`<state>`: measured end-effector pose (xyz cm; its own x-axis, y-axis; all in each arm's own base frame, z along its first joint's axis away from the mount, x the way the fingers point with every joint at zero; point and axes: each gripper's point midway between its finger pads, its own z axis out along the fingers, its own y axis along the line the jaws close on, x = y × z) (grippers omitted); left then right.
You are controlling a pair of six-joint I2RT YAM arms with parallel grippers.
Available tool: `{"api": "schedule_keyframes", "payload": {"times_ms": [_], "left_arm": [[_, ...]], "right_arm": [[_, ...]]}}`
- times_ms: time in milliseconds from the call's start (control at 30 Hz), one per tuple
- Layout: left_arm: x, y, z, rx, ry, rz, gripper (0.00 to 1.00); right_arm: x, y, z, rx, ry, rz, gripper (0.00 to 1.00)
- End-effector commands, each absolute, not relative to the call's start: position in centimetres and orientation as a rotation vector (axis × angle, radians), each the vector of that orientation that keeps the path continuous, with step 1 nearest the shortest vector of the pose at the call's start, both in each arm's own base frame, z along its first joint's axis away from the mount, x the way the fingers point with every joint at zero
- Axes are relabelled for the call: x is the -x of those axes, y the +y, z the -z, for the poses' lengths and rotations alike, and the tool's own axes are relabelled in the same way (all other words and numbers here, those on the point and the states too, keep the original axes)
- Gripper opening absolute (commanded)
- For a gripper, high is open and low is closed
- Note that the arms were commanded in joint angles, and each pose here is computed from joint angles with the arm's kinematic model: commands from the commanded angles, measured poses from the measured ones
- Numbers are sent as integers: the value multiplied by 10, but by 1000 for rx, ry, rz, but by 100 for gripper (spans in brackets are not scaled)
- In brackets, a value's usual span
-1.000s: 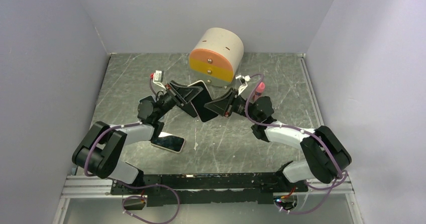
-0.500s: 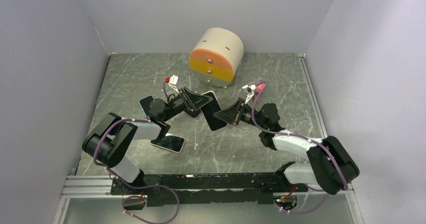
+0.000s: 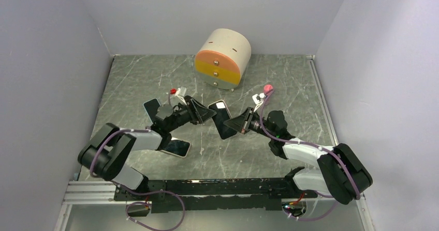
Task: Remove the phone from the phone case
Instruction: Remove the phone case from the phone.
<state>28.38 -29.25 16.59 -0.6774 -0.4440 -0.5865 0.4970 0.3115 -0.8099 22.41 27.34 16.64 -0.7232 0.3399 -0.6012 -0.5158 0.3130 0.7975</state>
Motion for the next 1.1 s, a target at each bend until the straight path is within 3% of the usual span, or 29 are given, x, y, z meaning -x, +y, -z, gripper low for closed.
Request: {"api": "schedule_keyframes", "payload": {"times_ms": [0,167,733,1067], "left_arm": [[-286,-273,-153,-52,1827,1270,65],[-276,-268,-157,-59,1830,1242,67],[-256,-292,-176,-42,1733,1489,63],[-245,-282,-178,-48,1732,1458,64]], "right_arm": [[-237,271,-210,96,1681,-1529,0],[-243,268,-219,17,1642,-1546,0],[-235,267,-250,-12,1477,-1707,0],[-239,263,-250,-17,1465,-1658,0]]}}
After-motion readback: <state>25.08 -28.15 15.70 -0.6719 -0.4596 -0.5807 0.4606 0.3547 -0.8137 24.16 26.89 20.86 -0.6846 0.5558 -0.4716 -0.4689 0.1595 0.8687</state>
